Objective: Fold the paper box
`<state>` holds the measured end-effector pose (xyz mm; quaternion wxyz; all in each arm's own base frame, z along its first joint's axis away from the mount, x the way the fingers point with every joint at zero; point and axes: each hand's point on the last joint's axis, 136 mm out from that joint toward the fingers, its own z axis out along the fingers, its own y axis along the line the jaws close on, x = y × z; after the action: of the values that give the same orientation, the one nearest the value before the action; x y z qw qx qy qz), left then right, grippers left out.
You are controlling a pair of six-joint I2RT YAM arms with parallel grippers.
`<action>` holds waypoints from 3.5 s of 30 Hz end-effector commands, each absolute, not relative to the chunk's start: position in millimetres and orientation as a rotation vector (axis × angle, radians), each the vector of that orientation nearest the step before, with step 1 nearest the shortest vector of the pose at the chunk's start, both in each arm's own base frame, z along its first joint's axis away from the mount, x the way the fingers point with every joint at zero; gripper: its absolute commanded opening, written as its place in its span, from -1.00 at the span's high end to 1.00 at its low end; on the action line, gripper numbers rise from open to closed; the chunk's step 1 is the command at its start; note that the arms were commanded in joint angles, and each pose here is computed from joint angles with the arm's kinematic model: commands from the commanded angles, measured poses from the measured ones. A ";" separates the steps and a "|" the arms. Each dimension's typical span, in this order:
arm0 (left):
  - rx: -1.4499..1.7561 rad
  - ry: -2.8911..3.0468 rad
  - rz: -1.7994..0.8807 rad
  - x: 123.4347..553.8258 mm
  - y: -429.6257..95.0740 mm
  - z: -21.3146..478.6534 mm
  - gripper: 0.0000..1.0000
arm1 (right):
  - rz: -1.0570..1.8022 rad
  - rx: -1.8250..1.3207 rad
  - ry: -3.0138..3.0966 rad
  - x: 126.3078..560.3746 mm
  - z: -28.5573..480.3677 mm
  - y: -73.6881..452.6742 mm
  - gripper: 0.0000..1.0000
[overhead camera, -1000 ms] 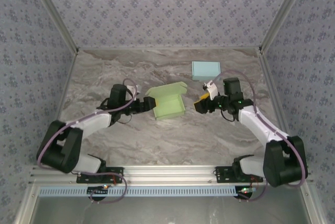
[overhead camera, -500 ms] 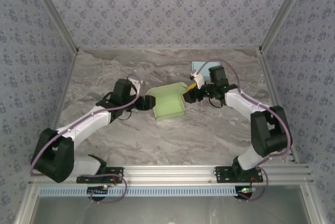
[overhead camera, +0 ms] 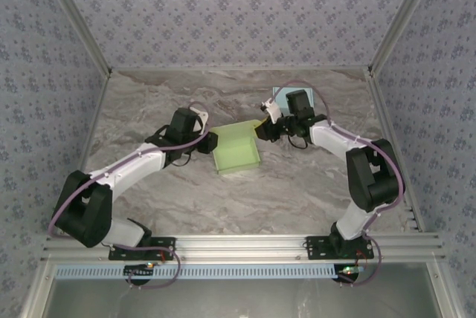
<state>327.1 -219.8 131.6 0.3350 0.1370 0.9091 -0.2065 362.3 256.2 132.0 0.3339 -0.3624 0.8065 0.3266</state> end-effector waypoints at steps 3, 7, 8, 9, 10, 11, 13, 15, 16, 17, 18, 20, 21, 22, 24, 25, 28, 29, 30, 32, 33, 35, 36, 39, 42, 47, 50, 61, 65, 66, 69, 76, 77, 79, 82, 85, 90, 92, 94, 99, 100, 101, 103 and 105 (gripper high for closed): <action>0.310 2.421 -0.452 327.2 -214.4 131.5 0.47 | 0.648 -0.858 2.167 346.5 126.5 263.4 0.58; 0.261 2.456 -0.408 328.7 -208.6 126.6 0.53 | 0.535 -0.749 2.148 341.9 128.6 266.6 0.74; 0.249 2.465 -0.401 329.5 -208.1 125.8 0.56 | 0.511 -0.729 2.140 341.3 129.5 267.5 0.75; 0.238 2.476 -0.401 329.6 -208.2 125.6 0.59 | 0.491 -0.715 2.135 340.5 129.7 268.3 0.75; 0.227 2.484 -0.401 330.1 -208.7 125.1 0.61 | 0.477 -0.706 2.134 340.4 129.6 268.6 0.76; 0.219 2.489 -0.407 330.3 -210.1 125.6 0.63 | 0.462 -0.690 2.132 341.1 130.1 269.1 0.76; 0.200 2.491 -0.415 330.5 -211.8 126.2 0.66 | 0.453 -0.658 2.132 340.9 129.7 270.7 0.77; 0.176 2.495 -0.423 330.4 -212.3 126.2 0.72 | 0.450 -0.617 2.129 340.6 130.7 273.3 0.77; 0.170 2.496 -0.428 330.0 -213.0 126.2 0.72 | 0.450 -0.597 2.124 340.1 132.4 275.2 0.78; 0.156 2.499 -0.432 330.0 -213.1 126.0 0.72 | 0.450 -0.564 2.122 340.5 134.4 276.0 0.78; 0.144 2.504 -0.438 328.9 -213.5 125.1 0.72 | 0.451 -0.539 2.118 340.5 135.9 277.9 0.82; 0.135 2.511 -0.453 325.8 -216.4 122.9 0.73 | 0.449 -0.486 2.102 339.2 140.6 284.0 0.82; 0.128 2.515 -0.460 324.2 -217.6 120.7 0.73 | 0.464 -0.454 2.097 338.3 142.7 288.0 0.81; 0.127 2.516 -0.466 322.7 -219.0 118.9 0.73 | 0.473 -0.433 2.095 336.5 143.7 291.9 0.81; 0.117 2.518 -0.486 320.4 -222.1 114.8 0.74 | 0.485 -0.401 2.087 333.3 146.8 300.2 0.80; 0.111 2.520 -0.495 320.1 -222.6 113.3 0.73 | 0.480 -0.388 2.084 332.3 148.4 302.2 0.79; 0.096 2.519 -0.519 318.3 -226.1 110.9 0.73 | 0.486 -0.330 2.082 328.8 151.1 306.7 0.74; 0.097 2.515 -0.532 317.2 -228.3 111.1 0.73 | 0.492 -0.310 2.083 326.6 149.9 307.5 0.74; 0.093 2.515 -0.540 315.7 -229.6 110.4 0.74 | 0.492 -0.287 2.084 324.1 148.8 308.2 0.73; 0.083 2.516 -0.560 311.7 -232.3 108.5 0.73 | 0.483 -0.252 2.080 317.7 146.3 310.3 0.73; 0.075 2.514 -0.569 309.5 -232.7 107.3 0.73 | 0.473 -0.238 2.078 314.1 144.4 310.6 0.73; 0.054 2.510 -0.586 304.6 -231.7 103.8 0.73 | 0.444 -0.208 2.082 306.8 139.1 309.5 0.72; 0.038 2.510 -0.598 302.2 -230.3 102.1 0.73 | 0.440 -0.200 2.087 303.3 136.0 309.9 0.68; 0.026 2.514 -0.606 295.2 -226.8 98.7 0.73 | 0.434 -0.147 2.102 294.0 127.5 309.6 0.57; 0.032 2.513 -0.592 292.2 -222.7 99.8 0.72 | 0.470 -0.110 2.117 289.1 119.6 310.5 0.50; 0.061 2.508 -0.552 294.4 -220.0 107.4 0.71 | 0.470 -0.118 2.121 287.0 122.0 306.0 0.21; 0.081 2.506 -0.525 298.4 -219.5 115.0 0.70 | 0.506 -0.129 2.132 284.6 124.3 305.6 0.06; 0.065 2.531 -0.494 304.3 -215.0 120.1 0.69 | 0.585 -0.079 2.188 295.0 111.4 295.9 -0.05; 0.068 2.549 -0.482 303.3 -213.2 115.7 0.69 | 0.588 -0.108 2.209 306.7 111.3 296.5 -0.03; 0.065 2.556 -0.479 303.4 -212.5 113.8 0.69 | 0.567 -0.123 2.211 308.9 111.1 296.3 0.01; 0.051 2.568 -0.486 303.3 -212.4 110.4 0.69 | 0.510 -0.153 2.225 313.8 106.8 296.1 0.23; 0.026 2.573 -0.536 302.2 -216.4 111.9 0.69 | 0.540 -0.122 2.249 322.4 101.4 302.6 0.56; 0.025 2.575 -0.543 301.9 -217.0 112.0 0.69 | 0.547 -0.127 2.250 322.0 102.3 305.5 0.53; 0.022 2.577 -0.555 300.9 -218.2 110.7 0.69 | 0.545 -0.134 2.249 321.7 103.4 308.9 0.51; 0.009 2.585 -0.578 299.7 -220.4 106.4 0.69 | 0.514 -0.140 2.265 320.3 97.1 310.0 0.54; 0.001 2.588 -0.596 297.1 -221.0 102.2 0.69 | 0.497 -0.159 2.283 313.6 88.9 312.3 0.57; 0.012 2.559 -0.616 291.7 -218.3 101.2 0.69 | 0.470 -0.172 2.270 302.8 88.0 309.2 0.56; 0.016 2.550 -0.597 289.1 -213.3 100.1 0.69 | 0.455 -0.180 2.259 298.8 90.7 308.1 0.50; 0.024 2.539 -0.586 286.0 -209.2 97.4 0.69 | 0.434 -0.210 2.240 294.7 94.0 307.4 0.34; 0.016 2.494 -0.562 280.7 -198.8 83.6 0.69 | 0.437 -0.316 2.174 283.2 103.5 307.4 0.18; 0.008 2.490 -0.555 280.1 -197.2 81.5 0.69 | 0.455 -0.342 2.156 281.6 107.2 308.1 0.19; 0.004 2.477 -0.549 281.6 -195.9 82.2 0.69 | 0.476 -0.383 2.137 278.7 112.3 310.0 0.17; 0.012 2.456 -0.525 283.4 -193.9 82.8 0.66 | 0.493 -0.473 2.113 272.5 119.7 313.1 0.11; 0.041 2.431 -0.491 286.5 -193.5 85.8 0.66 | 0.515 -0.568 2.090 262.8 125.4 314.8 0.07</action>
<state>271.5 -188.3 63.8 0.2696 0.0009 0.9451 -0.1847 271.9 306.9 104.5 0.4246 -0.1681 0.8697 0.1870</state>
